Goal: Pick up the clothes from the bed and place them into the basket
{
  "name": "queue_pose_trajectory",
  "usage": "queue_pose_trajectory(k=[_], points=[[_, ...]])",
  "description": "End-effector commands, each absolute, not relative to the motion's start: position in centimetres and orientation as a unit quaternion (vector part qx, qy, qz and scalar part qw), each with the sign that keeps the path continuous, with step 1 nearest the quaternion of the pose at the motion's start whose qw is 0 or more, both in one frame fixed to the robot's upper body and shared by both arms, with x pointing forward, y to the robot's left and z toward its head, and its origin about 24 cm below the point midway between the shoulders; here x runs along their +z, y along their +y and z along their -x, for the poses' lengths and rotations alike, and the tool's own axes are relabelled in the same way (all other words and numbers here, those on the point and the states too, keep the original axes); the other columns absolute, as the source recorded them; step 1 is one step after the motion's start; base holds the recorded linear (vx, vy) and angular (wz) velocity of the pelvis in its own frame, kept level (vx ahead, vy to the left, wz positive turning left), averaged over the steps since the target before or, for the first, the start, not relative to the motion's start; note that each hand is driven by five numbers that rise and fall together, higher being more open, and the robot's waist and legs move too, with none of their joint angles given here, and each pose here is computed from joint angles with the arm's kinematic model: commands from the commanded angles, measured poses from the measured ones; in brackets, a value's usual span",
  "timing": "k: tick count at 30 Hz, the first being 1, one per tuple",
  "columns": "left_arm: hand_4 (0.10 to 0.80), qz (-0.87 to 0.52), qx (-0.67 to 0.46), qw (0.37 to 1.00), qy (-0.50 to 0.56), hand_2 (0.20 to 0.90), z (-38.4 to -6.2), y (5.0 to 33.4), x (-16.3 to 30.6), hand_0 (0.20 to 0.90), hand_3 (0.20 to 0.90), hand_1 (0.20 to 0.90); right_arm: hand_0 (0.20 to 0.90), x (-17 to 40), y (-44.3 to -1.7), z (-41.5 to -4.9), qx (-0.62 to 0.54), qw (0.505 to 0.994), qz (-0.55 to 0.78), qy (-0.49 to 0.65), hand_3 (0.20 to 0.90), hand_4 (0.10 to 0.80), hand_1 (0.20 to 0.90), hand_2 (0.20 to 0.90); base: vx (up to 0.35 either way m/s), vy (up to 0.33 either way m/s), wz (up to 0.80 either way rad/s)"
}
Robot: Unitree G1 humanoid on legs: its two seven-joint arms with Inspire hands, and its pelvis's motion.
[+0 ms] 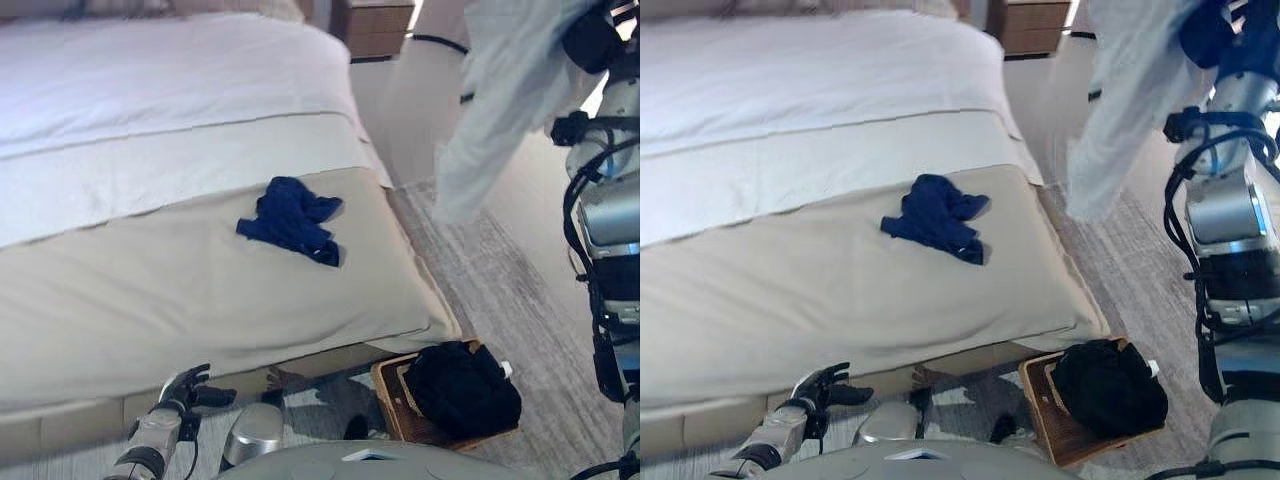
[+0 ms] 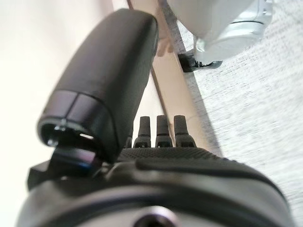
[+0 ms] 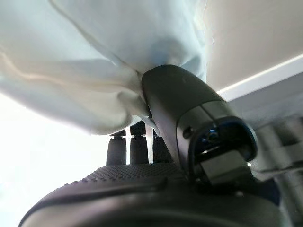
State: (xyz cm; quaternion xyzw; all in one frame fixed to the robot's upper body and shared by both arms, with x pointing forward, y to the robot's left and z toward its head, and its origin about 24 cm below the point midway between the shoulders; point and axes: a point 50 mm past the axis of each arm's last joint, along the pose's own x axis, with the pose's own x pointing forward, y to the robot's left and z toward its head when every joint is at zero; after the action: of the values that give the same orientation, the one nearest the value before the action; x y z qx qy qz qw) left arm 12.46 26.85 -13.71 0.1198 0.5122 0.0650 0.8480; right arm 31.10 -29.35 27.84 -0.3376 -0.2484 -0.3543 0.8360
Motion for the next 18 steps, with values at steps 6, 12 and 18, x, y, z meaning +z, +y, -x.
queue_pose_trajectory(k=[6,12,18], points=[[0.800,-0.162,0.004,0.832,0.530,0.900,-12.9,26.1,-14.1,0.900,0.900,0.900,0.300,24.3,-31.9,-30.3,-0.289,0.853,0.398,-0.175,0.200,0.100,0.300,0.300,-0.055,-0.078,-0.32],[0.800,-0.155,-0.006,0.838,0.523,0.900,-12.9,25.3,-14.2,0.900,0.900,0.900,0.300,15.0,-33.9,-29.9,-0.220,0.868,0.445,0.034,0.200,0.100,0.300,0.300,-0.007,-0.081,-0.20],[0.800,-0.163,-0.017,0.831,0.532,0.900,-12.2,25.3,-14.4,0.900,0.900,0.900,0.300,8.8,-35.9,-28.3,-0.210,0.845,0.464,0.163,0.200,0.100,0.300,0.300,-0.004,-0.094,-0.08]])
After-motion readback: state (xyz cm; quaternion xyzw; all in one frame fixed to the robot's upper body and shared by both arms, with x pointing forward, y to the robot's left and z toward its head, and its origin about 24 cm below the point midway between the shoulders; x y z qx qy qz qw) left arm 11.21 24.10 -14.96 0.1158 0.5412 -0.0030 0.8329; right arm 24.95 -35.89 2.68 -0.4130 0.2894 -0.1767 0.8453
